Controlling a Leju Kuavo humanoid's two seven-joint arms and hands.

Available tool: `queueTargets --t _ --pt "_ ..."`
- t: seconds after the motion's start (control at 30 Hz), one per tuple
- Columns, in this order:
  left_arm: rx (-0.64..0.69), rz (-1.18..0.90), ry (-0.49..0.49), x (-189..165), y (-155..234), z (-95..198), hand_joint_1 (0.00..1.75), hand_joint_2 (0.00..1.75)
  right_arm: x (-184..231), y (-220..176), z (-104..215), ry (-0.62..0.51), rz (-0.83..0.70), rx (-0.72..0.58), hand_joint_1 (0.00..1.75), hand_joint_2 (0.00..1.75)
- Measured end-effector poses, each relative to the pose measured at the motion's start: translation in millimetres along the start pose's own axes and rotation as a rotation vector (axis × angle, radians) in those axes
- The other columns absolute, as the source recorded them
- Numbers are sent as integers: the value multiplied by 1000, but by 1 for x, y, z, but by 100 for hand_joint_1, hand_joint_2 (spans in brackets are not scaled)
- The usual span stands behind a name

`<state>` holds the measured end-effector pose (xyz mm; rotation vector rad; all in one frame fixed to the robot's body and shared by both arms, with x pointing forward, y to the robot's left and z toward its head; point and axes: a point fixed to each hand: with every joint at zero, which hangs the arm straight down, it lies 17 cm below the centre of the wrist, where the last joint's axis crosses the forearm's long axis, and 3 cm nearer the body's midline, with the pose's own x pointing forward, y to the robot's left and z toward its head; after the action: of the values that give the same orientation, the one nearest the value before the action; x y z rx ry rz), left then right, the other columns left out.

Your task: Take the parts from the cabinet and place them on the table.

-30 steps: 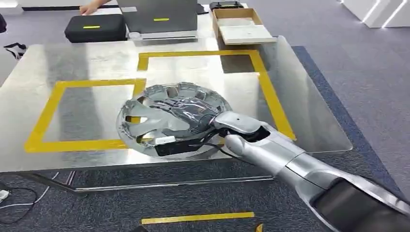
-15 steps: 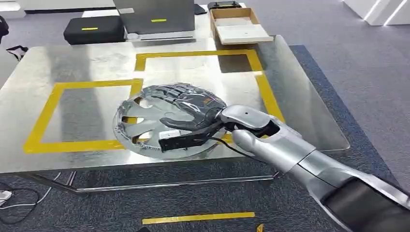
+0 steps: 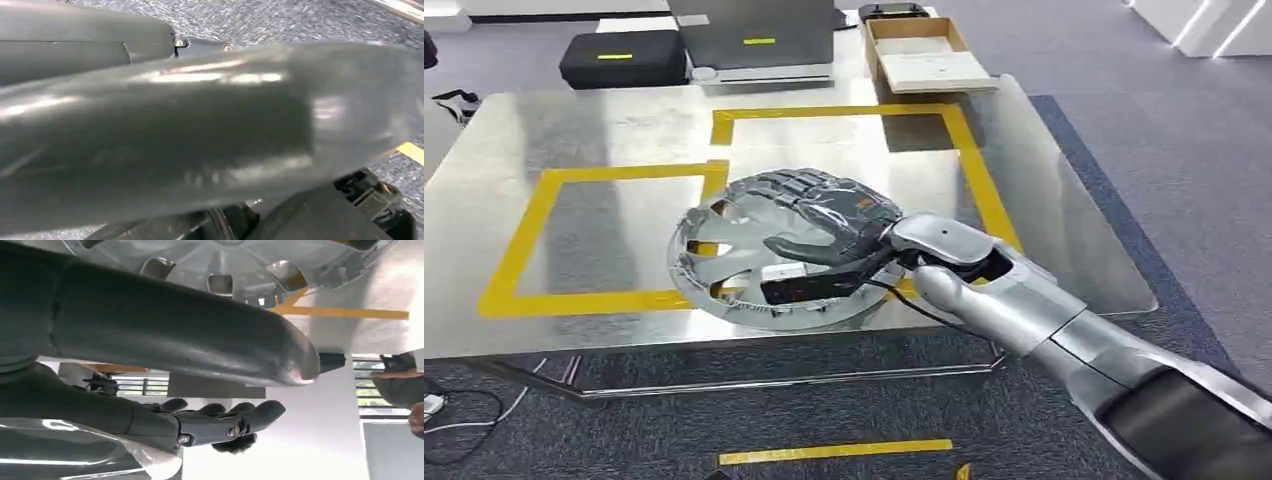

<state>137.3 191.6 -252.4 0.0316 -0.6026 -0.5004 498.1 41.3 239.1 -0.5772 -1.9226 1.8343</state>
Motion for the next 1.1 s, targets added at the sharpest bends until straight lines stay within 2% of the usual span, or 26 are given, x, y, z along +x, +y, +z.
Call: queueTargets --t 0.07,0.1,0.37,0.47,0.5,0.73,0.87,1.1 --pt "11 0 7 -1 2 -1 0 0 -10 -12 7 24 -14 -41 0 0" --pt "18 0 13 -2 2 0 0 175 -18 -18 13 39 -16 -61 0 0" --pt "44 -30 25 -10 -1 3 0 175 -58 -58 70 105 -7 -193 0 0" --pt "41 -45 20 -9 -2 3 0 175 -67 -56 89 128 -2 -213 0 0" --pt "41 -48 20 -9 -2 3 0 0 -70 -55 94 135 0 -218 0 0" --pt "38 -56 13 -6 -6 3 0 0 -87 -54 128 175 22 -234 0 0" --pt "53 -78 -6 0 -3 2 0 0 -95 -62 141 194 41 -249 0 0" --pt "67 -58 -33 6 -5 2 0 0 -100 -49 160 215 43 -228 0 0"
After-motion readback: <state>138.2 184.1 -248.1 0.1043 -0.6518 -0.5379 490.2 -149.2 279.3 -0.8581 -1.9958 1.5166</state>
